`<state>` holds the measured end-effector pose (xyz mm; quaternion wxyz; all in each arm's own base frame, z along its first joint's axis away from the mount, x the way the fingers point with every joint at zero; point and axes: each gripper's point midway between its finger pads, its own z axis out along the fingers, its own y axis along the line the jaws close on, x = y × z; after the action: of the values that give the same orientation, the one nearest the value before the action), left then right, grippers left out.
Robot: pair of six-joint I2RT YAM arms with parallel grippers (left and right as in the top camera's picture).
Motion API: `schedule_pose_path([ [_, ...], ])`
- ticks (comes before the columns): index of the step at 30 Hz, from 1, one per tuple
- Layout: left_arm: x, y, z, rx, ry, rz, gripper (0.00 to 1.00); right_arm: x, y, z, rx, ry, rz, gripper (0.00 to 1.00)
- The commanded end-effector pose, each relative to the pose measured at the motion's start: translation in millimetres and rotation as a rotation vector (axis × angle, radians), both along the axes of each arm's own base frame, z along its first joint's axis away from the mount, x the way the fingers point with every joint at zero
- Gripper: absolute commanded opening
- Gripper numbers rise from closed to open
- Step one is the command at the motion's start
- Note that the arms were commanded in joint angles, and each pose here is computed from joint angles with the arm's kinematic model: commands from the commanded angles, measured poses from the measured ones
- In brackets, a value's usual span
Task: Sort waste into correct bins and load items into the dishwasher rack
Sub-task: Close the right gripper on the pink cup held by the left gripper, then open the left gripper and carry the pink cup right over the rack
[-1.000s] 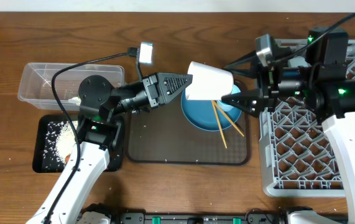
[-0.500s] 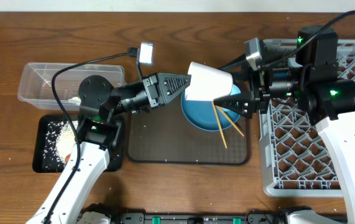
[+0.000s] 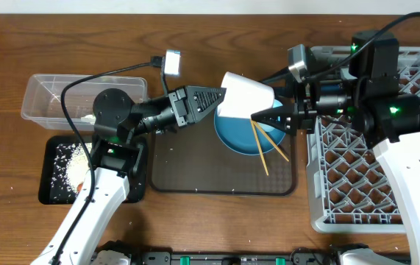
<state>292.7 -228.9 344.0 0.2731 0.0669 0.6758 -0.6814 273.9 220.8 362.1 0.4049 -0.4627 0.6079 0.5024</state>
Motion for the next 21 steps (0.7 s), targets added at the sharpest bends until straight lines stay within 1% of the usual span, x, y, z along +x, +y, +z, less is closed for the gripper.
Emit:
schedule_pose_path([
  [1, -10.5, -3.2, -8.3, 0.033, 0.003, -0.059, 0.11, 18.2, -1.0, -9.1, -0.065, 0.026, -0.103, 0.46],
  [5, -9.6, -3.3, -30.0, 0.084, 0.067, -0.058, 0.12, 22.1, -1.7, -10.1, -0.073, 0.047, -0.128, 0.43],
  [7, -10.0, -3.2, -35.3, 0.102, 0.064, -0.058, 0.12, 22.1, -1.8, -10.2, -0.073, 0.048, -0.128, 0.41],
  [10, -10.2, -3.1, -38.5, 0.123, 0.019, -0.058, 0.17, 26.1, -3.7, -12.7, -0.087, 0.053, -0.154, 0.39],
  [12, -10.3, -2.9, -41.3, 0.138, -0.002, -0.057, 0.17, 33.2, -7.8, -16.5, -0.106, 0.080, -0.202, 0.38],
  [13, -9.7, -2.6, -44.5, 0.148, -0.002, -0.053, 0.21, 37.4, -10.9, -18.6, -0.115, 0.098, -0.231, 0.37],
  [15, -9.3, -2.0, -51.2, 0.170, -0.001, -0.047, 0.22, 46.7, -20.0, -23.3, -0.133, 0.142, -0.299, 0.34],
  [17, -7.2, -0.2, -63.0, 0.204, 0.022, -0.028, 0.22, 58.0, -34.7, -30.4, -0.157, 0.194, -0.386, 0.32],
  [21, -0.5, 8.4, -96.3, 0.309, 0.107, 0.048, 0.22, 79.2, -71.9, -49.6, -0.229, 0.276, -0.582, 0.32],
])
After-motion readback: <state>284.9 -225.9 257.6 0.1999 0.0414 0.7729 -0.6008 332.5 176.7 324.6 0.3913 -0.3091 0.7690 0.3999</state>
